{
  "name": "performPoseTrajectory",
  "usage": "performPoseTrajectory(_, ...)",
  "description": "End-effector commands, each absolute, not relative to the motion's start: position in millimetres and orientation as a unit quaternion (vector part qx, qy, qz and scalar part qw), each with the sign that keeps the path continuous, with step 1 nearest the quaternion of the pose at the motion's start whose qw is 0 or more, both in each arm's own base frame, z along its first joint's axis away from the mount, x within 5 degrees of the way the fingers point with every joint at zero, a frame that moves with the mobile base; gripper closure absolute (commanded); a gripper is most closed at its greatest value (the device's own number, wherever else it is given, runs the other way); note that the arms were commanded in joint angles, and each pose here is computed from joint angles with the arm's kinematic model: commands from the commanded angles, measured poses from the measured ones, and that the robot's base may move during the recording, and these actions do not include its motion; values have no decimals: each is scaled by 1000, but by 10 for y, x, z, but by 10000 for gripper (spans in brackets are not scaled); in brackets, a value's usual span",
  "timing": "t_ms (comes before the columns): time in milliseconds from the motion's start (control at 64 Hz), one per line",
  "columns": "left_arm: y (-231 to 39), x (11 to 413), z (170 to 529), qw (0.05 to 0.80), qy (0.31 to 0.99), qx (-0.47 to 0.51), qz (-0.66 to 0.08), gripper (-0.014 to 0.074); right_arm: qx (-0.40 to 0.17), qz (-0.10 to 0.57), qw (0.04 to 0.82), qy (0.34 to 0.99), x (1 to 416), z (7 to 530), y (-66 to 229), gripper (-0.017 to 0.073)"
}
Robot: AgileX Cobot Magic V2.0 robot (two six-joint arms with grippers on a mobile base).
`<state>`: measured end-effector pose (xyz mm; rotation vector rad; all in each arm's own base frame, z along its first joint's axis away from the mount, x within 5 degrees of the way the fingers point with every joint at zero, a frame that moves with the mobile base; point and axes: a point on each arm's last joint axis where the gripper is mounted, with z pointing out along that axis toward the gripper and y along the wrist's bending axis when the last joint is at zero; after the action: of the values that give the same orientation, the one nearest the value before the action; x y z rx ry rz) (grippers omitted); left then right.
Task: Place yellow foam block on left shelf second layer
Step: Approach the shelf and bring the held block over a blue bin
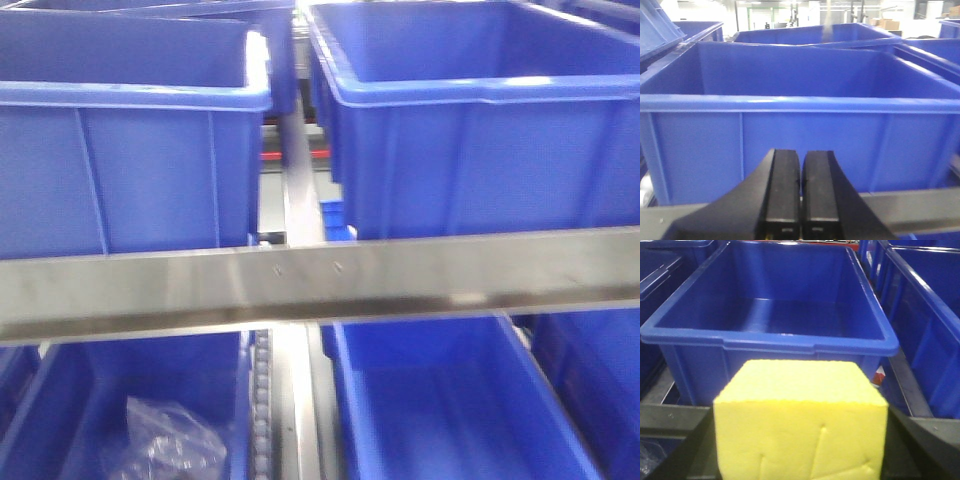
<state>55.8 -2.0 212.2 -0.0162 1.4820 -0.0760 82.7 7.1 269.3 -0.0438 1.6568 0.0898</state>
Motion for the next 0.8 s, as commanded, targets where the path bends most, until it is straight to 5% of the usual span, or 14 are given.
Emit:
performPoseTrajectory(0,-22,547,2116,761,647,-8,-41,470,-22,37,716,697,833,2872,70,78)
performPoseTrajectory(781,-22,547,2116,761,647,-8,-41,470,-22,37,716,697,833,2872,70,78)
